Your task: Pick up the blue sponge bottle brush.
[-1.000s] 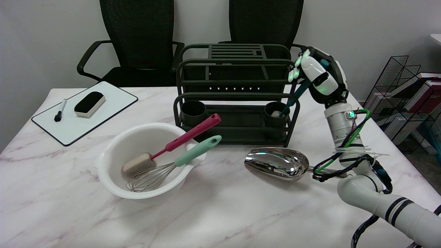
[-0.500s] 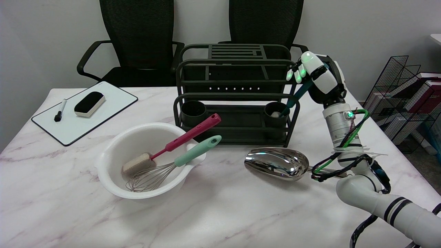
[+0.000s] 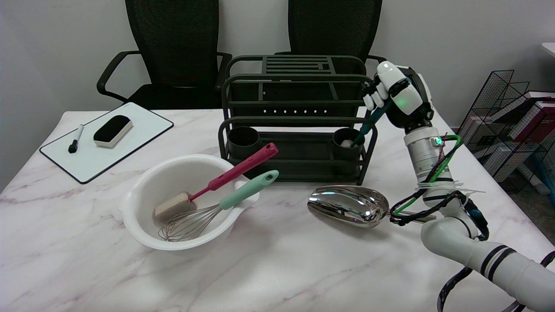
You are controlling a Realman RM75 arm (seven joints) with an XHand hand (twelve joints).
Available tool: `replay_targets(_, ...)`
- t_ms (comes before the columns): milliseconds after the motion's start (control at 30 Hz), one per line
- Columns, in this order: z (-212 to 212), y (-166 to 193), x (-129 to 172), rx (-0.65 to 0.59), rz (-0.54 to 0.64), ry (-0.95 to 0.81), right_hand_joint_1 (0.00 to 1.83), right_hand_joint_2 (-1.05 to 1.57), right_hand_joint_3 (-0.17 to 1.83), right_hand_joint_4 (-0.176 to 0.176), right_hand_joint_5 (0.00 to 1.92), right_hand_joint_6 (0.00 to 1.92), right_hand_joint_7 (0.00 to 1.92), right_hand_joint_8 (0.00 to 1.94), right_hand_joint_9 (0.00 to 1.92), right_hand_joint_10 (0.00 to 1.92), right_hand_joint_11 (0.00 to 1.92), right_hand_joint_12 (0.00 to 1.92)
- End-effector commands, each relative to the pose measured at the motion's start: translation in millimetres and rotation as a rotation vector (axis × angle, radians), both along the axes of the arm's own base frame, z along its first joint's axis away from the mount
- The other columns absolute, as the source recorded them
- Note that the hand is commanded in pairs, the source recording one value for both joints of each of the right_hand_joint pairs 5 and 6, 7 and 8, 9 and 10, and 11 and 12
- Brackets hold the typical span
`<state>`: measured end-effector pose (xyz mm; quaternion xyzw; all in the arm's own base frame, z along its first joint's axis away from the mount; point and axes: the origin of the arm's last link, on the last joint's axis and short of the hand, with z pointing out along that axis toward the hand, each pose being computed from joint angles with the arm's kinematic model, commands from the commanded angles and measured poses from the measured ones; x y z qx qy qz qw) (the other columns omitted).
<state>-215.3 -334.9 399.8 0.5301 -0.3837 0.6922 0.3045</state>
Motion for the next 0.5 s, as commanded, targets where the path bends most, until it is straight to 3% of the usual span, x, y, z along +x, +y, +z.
replay_targets(33,-1.1,-5.1,2.1,0.005,-0.007,-0.005,0.90,0.77,0.81,0.000,1.83,1.83,1.74,1.74,1.76,1.76,1.62,1.62)
replay_targets(167,-0.5,-5.2,2.3,0.003,-0.007,-0.006,0.91,0.76,0.84,0.000,1.84,1.84,1.91,1.91,1.90,1.90,1.70,1.70)
replay_targets(500,-0.4,-7.9,3.9,0.006,-0.015,-0.008,0.93,0.65,0.92,0.000,1.92,1.92,1.92,1.92,1.92,1.92,1.69,1.69)
